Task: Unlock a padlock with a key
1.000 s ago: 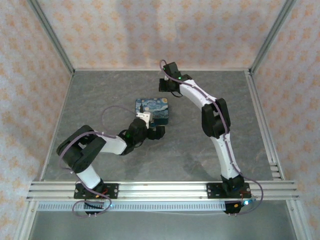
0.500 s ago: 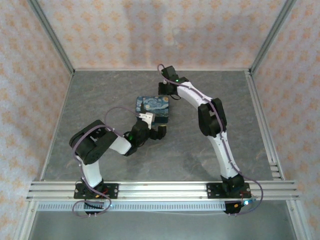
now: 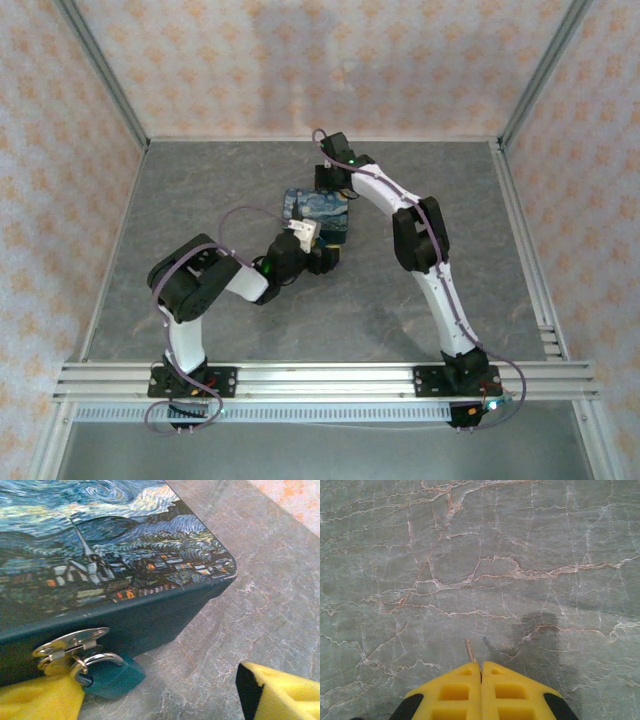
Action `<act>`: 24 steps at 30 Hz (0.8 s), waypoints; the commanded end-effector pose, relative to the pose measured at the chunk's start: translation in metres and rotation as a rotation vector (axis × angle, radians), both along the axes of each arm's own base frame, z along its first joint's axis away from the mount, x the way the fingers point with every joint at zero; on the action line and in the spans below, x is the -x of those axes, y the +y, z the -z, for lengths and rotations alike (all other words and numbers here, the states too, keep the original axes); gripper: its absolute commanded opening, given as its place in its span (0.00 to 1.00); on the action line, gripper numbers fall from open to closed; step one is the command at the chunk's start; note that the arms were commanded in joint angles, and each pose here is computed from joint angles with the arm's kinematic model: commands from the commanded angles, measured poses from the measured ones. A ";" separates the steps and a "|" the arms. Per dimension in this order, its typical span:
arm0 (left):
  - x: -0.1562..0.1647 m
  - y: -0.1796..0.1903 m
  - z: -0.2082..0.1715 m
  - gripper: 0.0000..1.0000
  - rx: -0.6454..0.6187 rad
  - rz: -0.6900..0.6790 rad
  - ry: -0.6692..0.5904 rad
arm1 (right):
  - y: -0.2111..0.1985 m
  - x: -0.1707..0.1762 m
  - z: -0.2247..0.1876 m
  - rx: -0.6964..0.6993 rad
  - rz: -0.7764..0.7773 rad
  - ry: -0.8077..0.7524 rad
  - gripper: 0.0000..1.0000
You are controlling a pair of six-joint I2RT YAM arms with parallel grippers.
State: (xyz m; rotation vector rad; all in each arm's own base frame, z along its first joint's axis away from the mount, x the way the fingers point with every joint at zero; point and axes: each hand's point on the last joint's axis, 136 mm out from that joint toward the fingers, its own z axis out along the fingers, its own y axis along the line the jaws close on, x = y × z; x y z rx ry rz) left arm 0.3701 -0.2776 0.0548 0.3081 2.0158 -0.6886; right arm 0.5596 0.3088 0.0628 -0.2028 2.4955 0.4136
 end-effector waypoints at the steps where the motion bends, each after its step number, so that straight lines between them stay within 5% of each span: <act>1: -0.013 -0.012 -0.038 0.77 0.088 0.047 -0.089 | 0.001 0.005 0.012 0.036 -0.015 0.028 0.00; 24: -0.029 0.004 0.003 0.83 0.150 -0.072 0.023 | 0.003 0.013 0.005 0.031 -0.034 0.019 0.00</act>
